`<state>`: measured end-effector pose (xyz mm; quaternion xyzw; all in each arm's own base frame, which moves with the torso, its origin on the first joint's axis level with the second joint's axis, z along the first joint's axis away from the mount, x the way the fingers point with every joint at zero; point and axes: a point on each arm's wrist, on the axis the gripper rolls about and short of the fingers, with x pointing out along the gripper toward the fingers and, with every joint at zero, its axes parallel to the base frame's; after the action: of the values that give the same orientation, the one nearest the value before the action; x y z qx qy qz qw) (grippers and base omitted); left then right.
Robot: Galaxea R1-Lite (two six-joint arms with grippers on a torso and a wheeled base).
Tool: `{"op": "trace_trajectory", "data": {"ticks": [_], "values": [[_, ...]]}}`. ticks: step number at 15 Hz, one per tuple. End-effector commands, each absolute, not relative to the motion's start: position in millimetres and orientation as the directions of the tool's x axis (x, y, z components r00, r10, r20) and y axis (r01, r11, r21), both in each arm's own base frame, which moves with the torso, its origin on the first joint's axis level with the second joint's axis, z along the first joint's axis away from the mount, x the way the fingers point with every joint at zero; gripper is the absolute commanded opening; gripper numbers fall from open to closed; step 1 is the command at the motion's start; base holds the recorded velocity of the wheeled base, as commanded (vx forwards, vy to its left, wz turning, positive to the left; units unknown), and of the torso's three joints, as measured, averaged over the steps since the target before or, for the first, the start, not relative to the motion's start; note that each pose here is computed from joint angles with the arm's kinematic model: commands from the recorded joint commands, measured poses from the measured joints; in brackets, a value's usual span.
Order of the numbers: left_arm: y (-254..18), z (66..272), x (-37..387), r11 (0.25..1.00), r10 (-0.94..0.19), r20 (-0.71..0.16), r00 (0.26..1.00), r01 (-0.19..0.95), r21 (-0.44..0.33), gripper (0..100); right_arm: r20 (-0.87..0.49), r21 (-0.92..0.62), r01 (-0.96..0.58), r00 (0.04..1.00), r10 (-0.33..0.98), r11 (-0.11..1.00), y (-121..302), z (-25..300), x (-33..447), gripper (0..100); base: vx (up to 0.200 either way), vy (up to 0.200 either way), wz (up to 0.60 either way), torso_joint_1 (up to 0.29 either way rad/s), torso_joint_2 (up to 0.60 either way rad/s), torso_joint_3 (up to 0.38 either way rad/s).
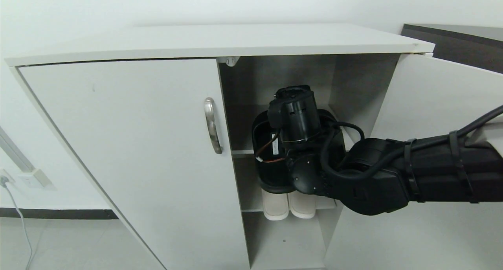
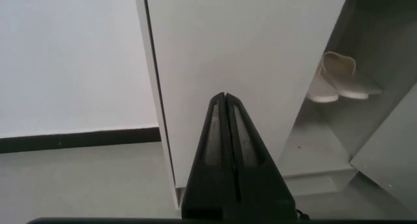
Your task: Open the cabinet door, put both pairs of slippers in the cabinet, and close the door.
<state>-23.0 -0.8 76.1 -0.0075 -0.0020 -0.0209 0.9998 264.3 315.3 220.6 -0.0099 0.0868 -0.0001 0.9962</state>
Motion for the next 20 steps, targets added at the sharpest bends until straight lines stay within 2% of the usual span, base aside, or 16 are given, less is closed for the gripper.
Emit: {"op": "trace_trajectory", "data": {"ticks": [1, 6, 12, 20], "values": [[-1, 76, -23, 0.999, -0.041, 0.003, 0.999, 0.041, -0.015, 0, -0.171, -0.017, -0.005, 0.985, 0.003, 1.0, 316, 222, 263, 0, 0.0, 0.0, 0.0, 0.0, 0.0, 0.0], [-1, 76, -23, 0.999, -0.041, 0.003, 0.999, 0.041, -0.017, 0, -0.184, -0.018, -0.027, 0.983, 0.024, 0.999, 318, 216, 270, 0, 0.0, 0.0, 0.0, 0.0, 0.0, 0.0], [-1, 76, -23, 0.999, -0.041, 0.003, 0.999, 0.041, -0.017, 0, -0.186, -0.007, -0.004, 0.983, 0.003, 1.0, 320, 211, 314, 0, 0.0, 0.0, 0.0, 0.0, 0.0, 0.0], [0, 76, -23, 0.999, -0.028, 0.003, 1.0, 0.028, -0.023, 0, -0.159, 0.027, 0.015, 0.987, -0.01, 1.0, 327, 228, 343, 0, 0.0, 0.0, 0.0, 0.0, 0.0, 0.0]]}}
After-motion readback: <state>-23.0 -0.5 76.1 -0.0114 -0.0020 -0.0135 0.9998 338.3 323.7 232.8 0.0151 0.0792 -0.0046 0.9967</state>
